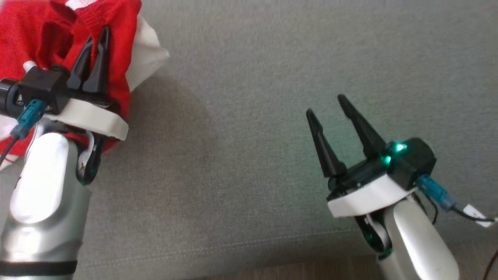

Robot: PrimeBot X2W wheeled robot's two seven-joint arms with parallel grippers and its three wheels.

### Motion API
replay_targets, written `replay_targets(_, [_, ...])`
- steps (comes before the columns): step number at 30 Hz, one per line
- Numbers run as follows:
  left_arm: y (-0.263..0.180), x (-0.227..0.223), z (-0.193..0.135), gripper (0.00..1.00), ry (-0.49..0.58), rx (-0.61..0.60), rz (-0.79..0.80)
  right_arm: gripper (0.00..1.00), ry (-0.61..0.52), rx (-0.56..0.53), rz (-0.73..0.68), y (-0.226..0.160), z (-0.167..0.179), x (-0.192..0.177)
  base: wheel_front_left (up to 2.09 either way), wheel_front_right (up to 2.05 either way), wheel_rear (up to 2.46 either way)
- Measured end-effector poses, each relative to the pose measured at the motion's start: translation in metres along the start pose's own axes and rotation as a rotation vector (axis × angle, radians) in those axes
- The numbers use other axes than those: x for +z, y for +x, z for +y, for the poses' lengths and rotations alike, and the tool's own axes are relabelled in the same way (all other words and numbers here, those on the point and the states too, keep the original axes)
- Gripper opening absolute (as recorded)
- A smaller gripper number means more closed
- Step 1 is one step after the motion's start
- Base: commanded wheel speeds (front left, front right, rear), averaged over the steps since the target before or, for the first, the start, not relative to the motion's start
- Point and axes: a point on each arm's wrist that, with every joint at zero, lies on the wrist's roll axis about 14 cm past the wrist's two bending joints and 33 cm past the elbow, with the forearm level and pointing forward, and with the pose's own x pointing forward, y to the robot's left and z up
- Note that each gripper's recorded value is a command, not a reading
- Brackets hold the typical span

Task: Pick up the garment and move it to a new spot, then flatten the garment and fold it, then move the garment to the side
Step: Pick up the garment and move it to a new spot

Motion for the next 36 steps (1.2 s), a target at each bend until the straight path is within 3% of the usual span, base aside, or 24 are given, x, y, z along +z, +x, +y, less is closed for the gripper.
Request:
replay_targets(6, [0.002,0.056,-0.025,0.0,-0.045,-0.078,-0.13,1.0,0.005,-0.029,-0.025,-0.027,0.002,0.018,0.0,0.0,0.0])
replay_targets(16, [0.034,0.138,-0.105,0.0,-0.131,-0.338,-0.27,1.0,-0.028,-0.16,-0.086,-0.072,-0.026,0.05,0.0,0.0,0.0])
replay_targets(25, [0.053,0.174,-0.177,0.0,-0.174,-0.528,-0.378,1.0,-0.051,-0.282,-0.123,-0.104,-0.053,0.067,0.0,0.0,0.0])
replay_targets(30, [0.061,0.158,-0.213,0.0,-0.175,-0.616,-0.38,1.0,-0.053,-0.337,-0.111,-0.111,-0.068,0.065,0.0,0.0,0.0])
replay_targets(36, [0.056,0.065,-0.243,0.0,-0.186,-0.686,-0.184,1.0,-0.054,-0.365,-0.071,-0.106,-0.081,0.053,0.0,0.0,0.0])
